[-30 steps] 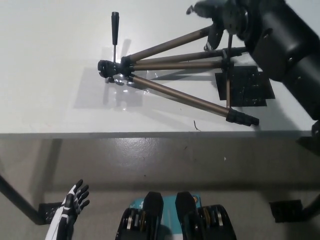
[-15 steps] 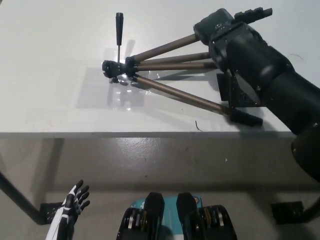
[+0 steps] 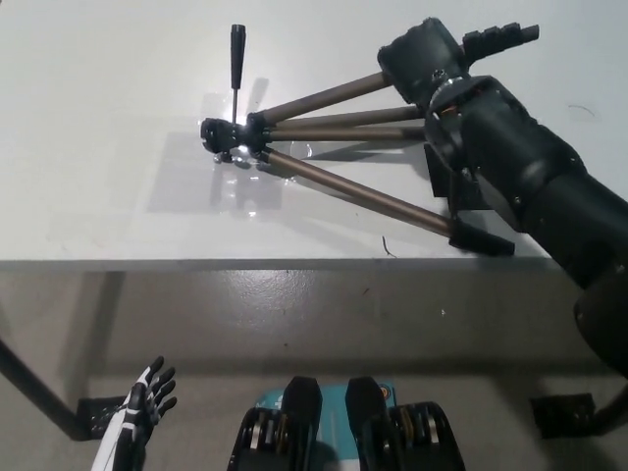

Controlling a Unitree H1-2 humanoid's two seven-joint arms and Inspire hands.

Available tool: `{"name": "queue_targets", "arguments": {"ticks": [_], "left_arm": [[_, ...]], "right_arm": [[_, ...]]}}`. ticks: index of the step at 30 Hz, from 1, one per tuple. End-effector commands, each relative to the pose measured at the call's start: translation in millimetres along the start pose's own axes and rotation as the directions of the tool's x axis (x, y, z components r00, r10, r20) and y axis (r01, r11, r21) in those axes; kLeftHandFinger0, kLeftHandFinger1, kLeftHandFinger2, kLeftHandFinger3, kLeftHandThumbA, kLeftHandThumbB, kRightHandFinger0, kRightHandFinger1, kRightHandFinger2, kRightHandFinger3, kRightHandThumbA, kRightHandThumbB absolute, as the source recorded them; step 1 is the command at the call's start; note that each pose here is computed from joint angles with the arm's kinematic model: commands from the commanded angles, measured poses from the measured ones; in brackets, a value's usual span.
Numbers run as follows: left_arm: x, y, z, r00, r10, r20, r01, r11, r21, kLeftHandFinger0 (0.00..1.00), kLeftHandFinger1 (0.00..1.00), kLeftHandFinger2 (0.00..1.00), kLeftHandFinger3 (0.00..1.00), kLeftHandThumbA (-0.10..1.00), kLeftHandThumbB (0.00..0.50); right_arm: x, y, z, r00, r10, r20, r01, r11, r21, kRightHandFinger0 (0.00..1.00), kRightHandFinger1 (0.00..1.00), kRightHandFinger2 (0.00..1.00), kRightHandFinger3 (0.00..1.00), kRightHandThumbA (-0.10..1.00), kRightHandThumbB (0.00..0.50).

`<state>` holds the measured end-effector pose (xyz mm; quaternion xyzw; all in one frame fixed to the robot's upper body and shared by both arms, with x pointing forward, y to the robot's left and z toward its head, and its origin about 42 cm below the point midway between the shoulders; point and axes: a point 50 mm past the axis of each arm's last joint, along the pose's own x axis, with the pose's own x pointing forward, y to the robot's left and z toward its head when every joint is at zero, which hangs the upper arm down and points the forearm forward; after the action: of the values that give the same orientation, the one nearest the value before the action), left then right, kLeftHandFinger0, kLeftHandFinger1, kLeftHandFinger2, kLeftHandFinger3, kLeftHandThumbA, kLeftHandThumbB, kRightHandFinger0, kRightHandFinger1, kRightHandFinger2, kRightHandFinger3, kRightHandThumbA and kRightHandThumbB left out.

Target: A tripod lies near the right hand side of the table and the robot grab a leg of the tripod using its right hand and put it up right.

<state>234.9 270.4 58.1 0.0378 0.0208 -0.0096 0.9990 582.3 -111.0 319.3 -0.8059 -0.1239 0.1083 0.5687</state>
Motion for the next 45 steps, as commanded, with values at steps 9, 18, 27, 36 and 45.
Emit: {"name": "queue_targets", "arguments": {"ticks": [9,18,27,36,45], "left_arm": [[-9.6,-3.3,4.2,0.997,-0.056,0.061,0.055,0.998,0.027,1.0,1.0,1.0,1.0,1.0,0.177],[-15.9,-5.0,-1.7,0.997,-0.067,0.048,0.066,0.997,0.029,1.0,1.0,1.0,1.0,1.0,0.155],[-21.4,-8.2,-5.2,0.997,-0.064,0.041,0.063,0.998,0.017,1.0,1.0,1.0,1.0,1.0,0.149],[-27.8,-8.3,-5.7,0.998,-0.057,0.033,0.057,0.998,0.006,1.0,1.0,1.0,1.0,1.0,0.157],[-32.5,-12.1,-10.4,0.997,-0.067,0.023,0.067,0.998,0.013,1.0,1.0,1.0,1.0,1.0,0.176]], "right_arm": [[-6.1,-66.5,-58.7,0.81,-0.437,-0.391,0.561,0.384,0.733,0.0,0.14,0.59,0.52,-0.1,0.078],[-10.4,-55.4,-78.8,0.781,-0.377,-0.497,0.608,0.277,0.744,0.0,0.05,0.45,0.5,-0.1,0.097],[-11.8,-39.7,-81.0,0.748,-0.268,-0.607,0.642,0.06,0.764,0.0,0.0,0.35,0.35,-0.1,0.103],[-12.5,-6.7,-67.5,0.746,-0.079,-0.661,0.638,-0.198,0.744,0.0,0.0,0.43,0.51,-0.1,0.084],[-19.1,43.1,-35.9,0.766,0.008,-0.643,0.625,-0.242,0.742,0.06,0.05,0.37,0.5,-0.1,0.107]]}}
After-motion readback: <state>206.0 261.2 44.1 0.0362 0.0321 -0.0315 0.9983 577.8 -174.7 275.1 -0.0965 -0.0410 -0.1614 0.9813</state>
